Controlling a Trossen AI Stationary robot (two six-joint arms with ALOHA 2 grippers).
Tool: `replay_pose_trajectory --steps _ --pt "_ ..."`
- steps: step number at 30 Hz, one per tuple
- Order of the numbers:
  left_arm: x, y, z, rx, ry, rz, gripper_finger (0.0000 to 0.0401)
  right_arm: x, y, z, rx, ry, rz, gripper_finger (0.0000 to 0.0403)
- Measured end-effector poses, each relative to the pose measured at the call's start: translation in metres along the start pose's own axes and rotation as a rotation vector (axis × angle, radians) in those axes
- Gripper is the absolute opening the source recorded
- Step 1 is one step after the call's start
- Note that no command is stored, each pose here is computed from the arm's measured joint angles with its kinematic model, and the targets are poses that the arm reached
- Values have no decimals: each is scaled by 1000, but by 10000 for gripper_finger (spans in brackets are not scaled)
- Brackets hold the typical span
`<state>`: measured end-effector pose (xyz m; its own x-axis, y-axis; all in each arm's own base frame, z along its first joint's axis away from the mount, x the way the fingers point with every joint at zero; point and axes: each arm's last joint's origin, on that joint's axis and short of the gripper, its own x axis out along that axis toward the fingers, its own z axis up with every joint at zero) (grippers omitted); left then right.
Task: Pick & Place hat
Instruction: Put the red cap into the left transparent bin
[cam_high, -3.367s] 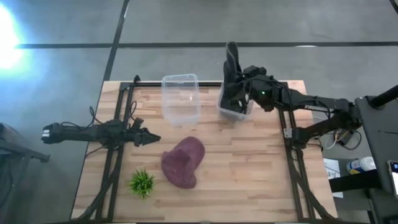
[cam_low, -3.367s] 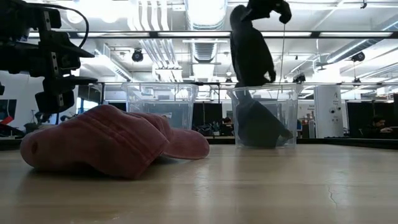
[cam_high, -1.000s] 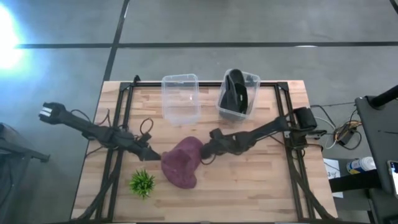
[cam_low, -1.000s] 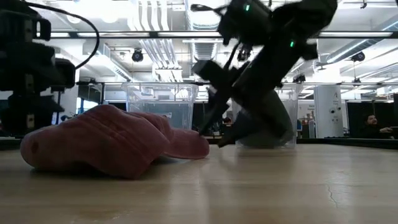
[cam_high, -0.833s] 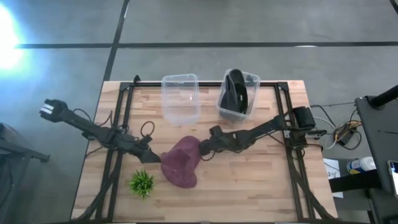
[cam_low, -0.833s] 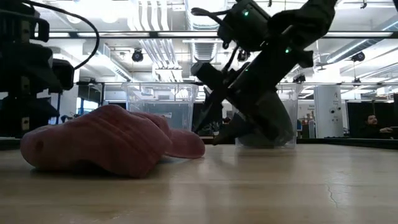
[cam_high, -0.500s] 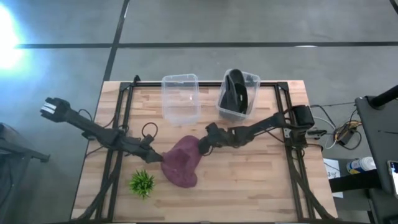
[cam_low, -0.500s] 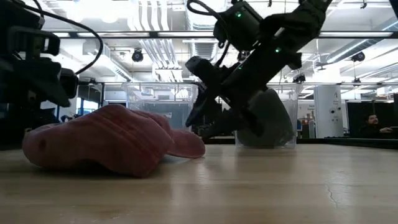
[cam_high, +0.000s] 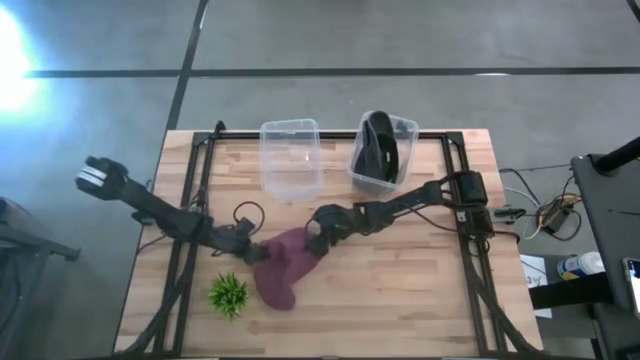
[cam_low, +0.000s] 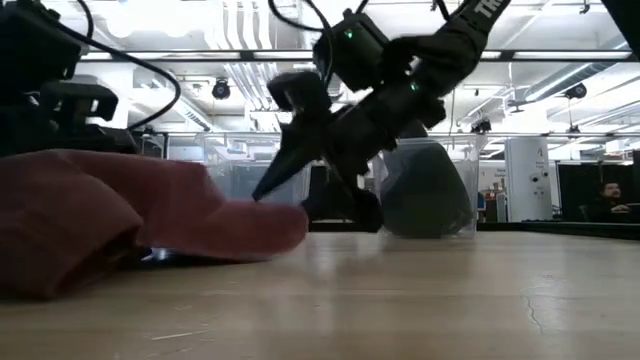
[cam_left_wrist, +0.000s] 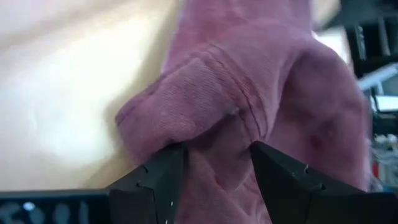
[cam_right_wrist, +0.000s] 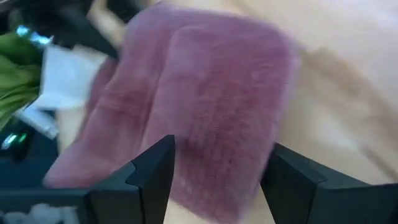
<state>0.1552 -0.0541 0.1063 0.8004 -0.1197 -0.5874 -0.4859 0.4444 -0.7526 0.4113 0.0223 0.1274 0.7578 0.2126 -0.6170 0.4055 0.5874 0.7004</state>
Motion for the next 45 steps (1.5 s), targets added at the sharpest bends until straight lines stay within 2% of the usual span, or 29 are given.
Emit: replay_pose_trajectory --steps 4,9,14,20,23,27,29,32,37,41,45 --pt "4 -5 3 40 -71 33 193 -1 18 4 -24 -10 59 208" --pt "9 -12 5 83 -78 36 193 0 31 5 -32 -15 87 202" --pt "9 -29 9 75 -95 -14 193 -13 49 9 -68 -38 132 143" --pt "0 -67 18 79 -137 -152 193 -36 62 13 -148 -49 124 26" --pt "-9 -93 26 133 -204 -217 193 -58 72 16 -184 -51 125 16" --pt "-31 -134 41 264 -296 -285 193 -91 85 19 -210 -63 126 15" --pt "-46 -153 49 355 -362 -283 193 -112 95 24 -238 -123 159 15" --pt "-72 -183 64 513 -508 -259 193 -150 107 32 -264 -253 149 14" --pt "-118 -219 86 734 -713 -189 193 -206 112 44 -250 -590 -37 14" --pt "-150 -230 97 804 -807 -113 193 -229 108 62 -199 -751 -78 14" --pt "-176 -228 104 803 -864 -48 193 -220 90 85 -142 -773 -126 14"
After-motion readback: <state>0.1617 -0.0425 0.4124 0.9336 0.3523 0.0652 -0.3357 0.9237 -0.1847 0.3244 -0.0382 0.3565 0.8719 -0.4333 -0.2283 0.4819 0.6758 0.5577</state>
